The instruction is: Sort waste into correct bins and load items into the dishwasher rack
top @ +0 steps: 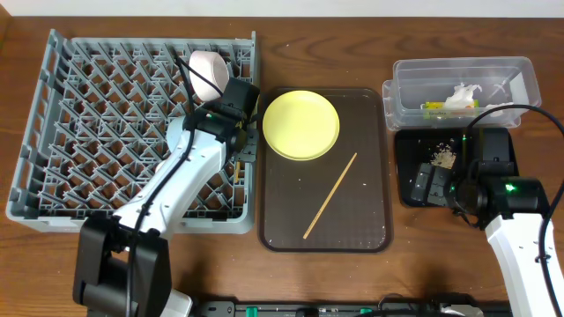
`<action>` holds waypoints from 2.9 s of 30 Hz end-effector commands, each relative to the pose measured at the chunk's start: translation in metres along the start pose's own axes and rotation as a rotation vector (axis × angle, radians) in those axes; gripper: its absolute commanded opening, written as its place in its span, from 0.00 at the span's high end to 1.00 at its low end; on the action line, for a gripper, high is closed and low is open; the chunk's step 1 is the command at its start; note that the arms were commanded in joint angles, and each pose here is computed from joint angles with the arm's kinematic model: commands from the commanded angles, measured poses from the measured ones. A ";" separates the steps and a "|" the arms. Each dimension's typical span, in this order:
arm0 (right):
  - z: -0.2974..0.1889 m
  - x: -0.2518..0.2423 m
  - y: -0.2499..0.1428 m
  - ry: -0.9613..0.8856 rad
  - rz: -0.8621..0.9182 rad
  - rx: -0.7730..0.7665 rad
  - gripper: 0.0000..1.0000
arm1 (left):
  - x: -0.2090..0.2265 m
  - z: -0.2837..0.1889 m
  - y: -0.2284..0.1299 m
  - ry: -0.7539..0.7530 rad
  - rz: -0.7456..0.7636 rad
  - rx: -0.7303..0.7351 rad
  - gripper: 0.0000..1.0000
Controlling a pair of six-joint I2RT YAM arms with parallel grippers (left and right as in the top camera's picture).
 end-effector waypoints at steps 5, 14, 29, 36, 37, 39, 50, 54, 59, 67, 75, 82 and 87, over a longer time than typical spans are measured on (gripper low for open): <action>-0.001 -0.003 0.003 -0.005 0.009 -0.009 0.01 | -0.032 -0.043 0.007 -0.224 0.037 -0.097 0.57; -0.001 -0.003 0.003 -0.004 0.009 -0.011 0.01 | -0.108 -0.049 -0.018 -0.390 0.228 -0.055 0.57; -0.001 -0.003 0.002 -0.005 0.009 -0.008 0.01 | -0.212 0.009 -0.066 -0.420 0.489 0.062 0.55; -0.001 -0.003 0.002 -0.005 0.009 -0.008 0.01 | -0.213 0.049 -0.083 -0.328 0.520 0.149 0.55; -0.001 -0.003 0.002 -0.005 0.009 -0.008 0.01 | -0.213 0.054 -0.086 -0.322 0.518 0.164 0.54; -0.001 -0.003 0.002 -0.005 0.009 -0.008 0.01 | -0.213 0.061 -0.091 -0.312 0.518 0.192 0.55; -0.001 -0.003 0.002 -0.005 0.009 -0.008 0.01 | -0.212 0.057 -0.093 -0.306 0.486 0.203 0.88; -0.001 -0.003 0.002 -0.005 0.009 -0.008 0.01 | -0.213 0.035 -0.080 -0.330 0.479 0.144 0.90; -0.001 -0.003 0.002 -0.006 0.009 -0.008 0.01 | -0.204 -0.005 -0.058 -0.331 0.461 0.018 0.89; -0.001 -0.003 0.002 -0.005 0.008 -0.008 0.01 | -0.135 -0.056 -0.014 -0.125 0.326 -0.201 0.89; -0.001 -0.003 0.002 -0.006 0.009 -0.007 0.01 | -0.050 -0.055 0.018 -0.017 0.106 -0.229 0.89; -0.001 -0.003 0.002 -0.005 0.009 -0.008 0.01 | 0.005 -0.038 0.028 0.040 -0.040 -0.205 0.89; -0.001 -0.003 0.002 -0.005 0.009 -0.008 0.01 | 0.015 -0.028 0.027 0.056 -0.065 -0.177 0.85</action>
Point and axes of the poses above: each gripper's point midway between its finger pads, its own z axis out along the fingers, its own x axis along the line the jaws close on, y = z × x, the point moved 5 cm from there along -z, back along the fingers, and after that the axes turned 6 degrees about z, right-handed, at the moved point
